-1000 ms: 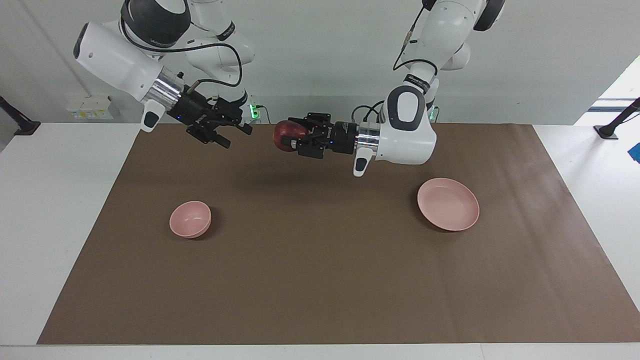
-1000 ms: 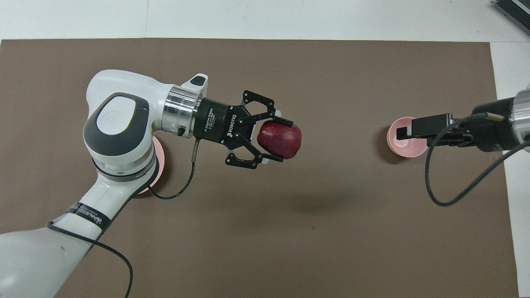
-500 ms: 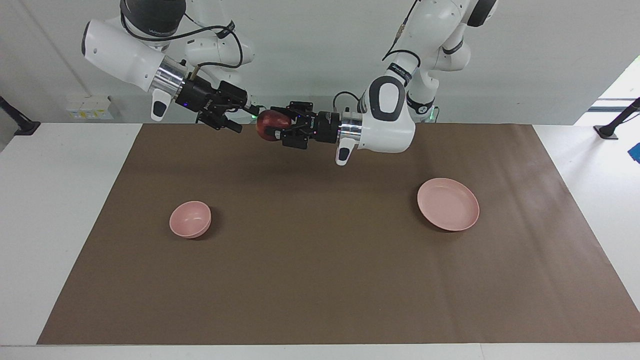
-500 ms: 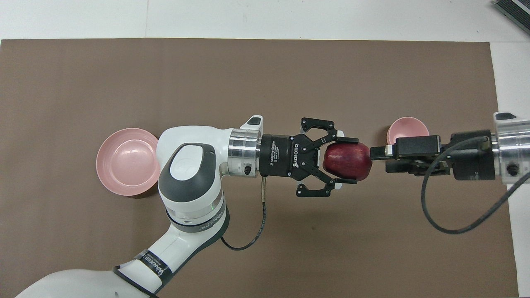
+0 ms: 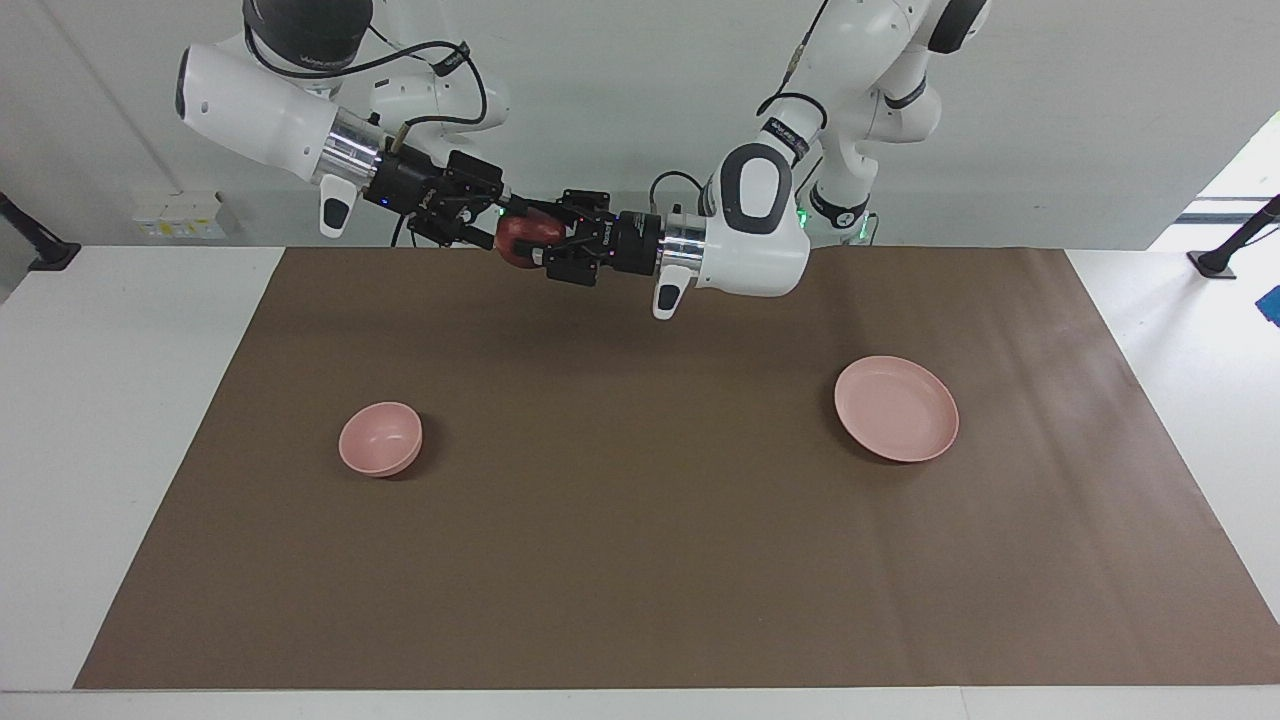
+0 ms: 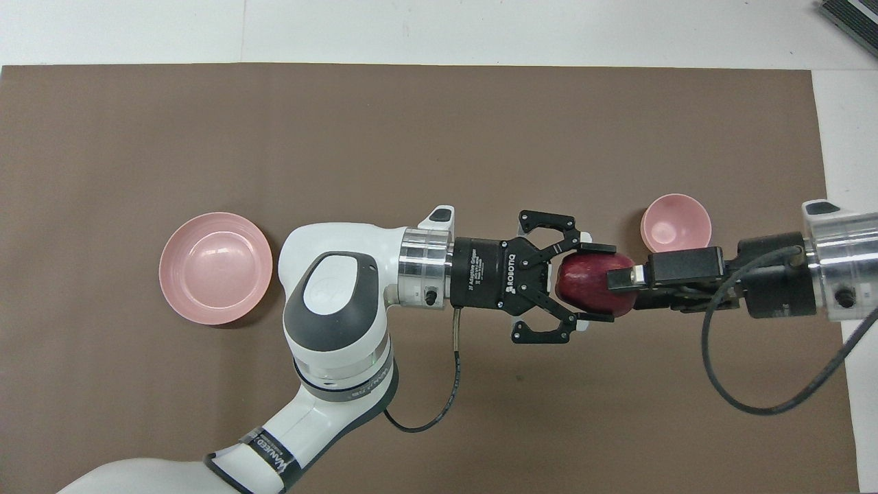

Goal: Move apple from plate to bowl
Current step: 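Close the right gripper on the apple held by the left gripper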

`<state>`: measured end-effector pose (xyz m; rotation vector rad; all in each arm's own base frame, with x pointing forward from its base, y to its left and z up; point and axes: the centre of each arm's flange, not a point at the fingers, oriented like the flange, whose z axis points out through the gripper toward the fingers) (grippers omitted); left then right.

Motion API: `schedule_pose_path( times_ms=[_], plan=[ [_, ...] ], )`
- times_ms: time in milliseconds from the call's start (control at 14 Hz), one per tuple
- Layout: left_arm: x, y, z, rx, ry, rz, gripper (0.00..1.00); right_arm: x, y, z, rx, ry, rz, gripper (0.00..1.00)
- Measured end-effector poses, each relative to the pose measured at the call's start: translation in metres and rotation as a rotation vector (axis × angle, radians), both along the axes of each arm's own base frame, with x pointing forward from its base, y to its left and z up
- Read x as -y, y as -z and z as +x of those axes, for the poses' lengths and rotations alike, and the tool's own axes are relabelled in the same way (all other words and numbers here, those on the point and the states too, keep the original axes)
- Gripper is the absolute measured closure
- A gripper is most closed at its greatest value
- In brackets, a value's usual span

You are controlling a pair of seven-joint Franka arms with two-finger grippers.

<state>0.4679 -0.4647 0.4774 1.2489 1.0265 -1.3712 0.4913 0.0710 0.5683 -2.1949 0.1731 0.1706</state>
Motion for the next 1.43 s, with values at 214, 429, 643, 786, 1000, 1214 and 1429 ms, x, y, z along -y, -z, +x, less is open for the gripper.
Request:
schedule_pose_path(
  times_ms=[214, 429, 643, 786, 1000, 1214, 1429],
  plan=[
    [0.009, -0.003, -0.009, -0.001, 0.016, -0.004, 0.27, 0.000, 0.001, -0.001, -0.005, -0.001, 0.003, 0.00],
    [0.016, -0.007, -0.019, 0.002, 0.034, -0.010, 0.27, 0.000, 0.003, -0.002, -0.010, -0.002, 0.004, 0.00],
    [0.023, -0.010, -0.027, 0.005, 0.049, -0.014, 0.27, 0.000, 0.005, -0.006, -0.032, -0.026, 0.011, 0.00],
    [0.026, -0.011, -0.031, 0.006, 0.055, -0.014, 0.27, 0.004, 0.006, -0.010, -0.058, -0.048, 0.020, 0.00],
    [0.028, -0.009, -0.033, 0.005, 0.049, -0.004, 0.27, 0.016, 0.004, -0.018, -0.095, -0.072, 0.039, 0.00],
    [0.027, -0.009, -0.033, 0.004, 0.049, -0.003, 0.27, 0.020, 0.001, -0.021, -0.099, -0.078, 0.044, 0.00],
    [0.028, -0.009, -0.034, 0.004, 0.050, -0.003, 0.27, 0.020, 0.002, -0.021, -0.099, -0.079, 0.042, 0.00]
  ],
)
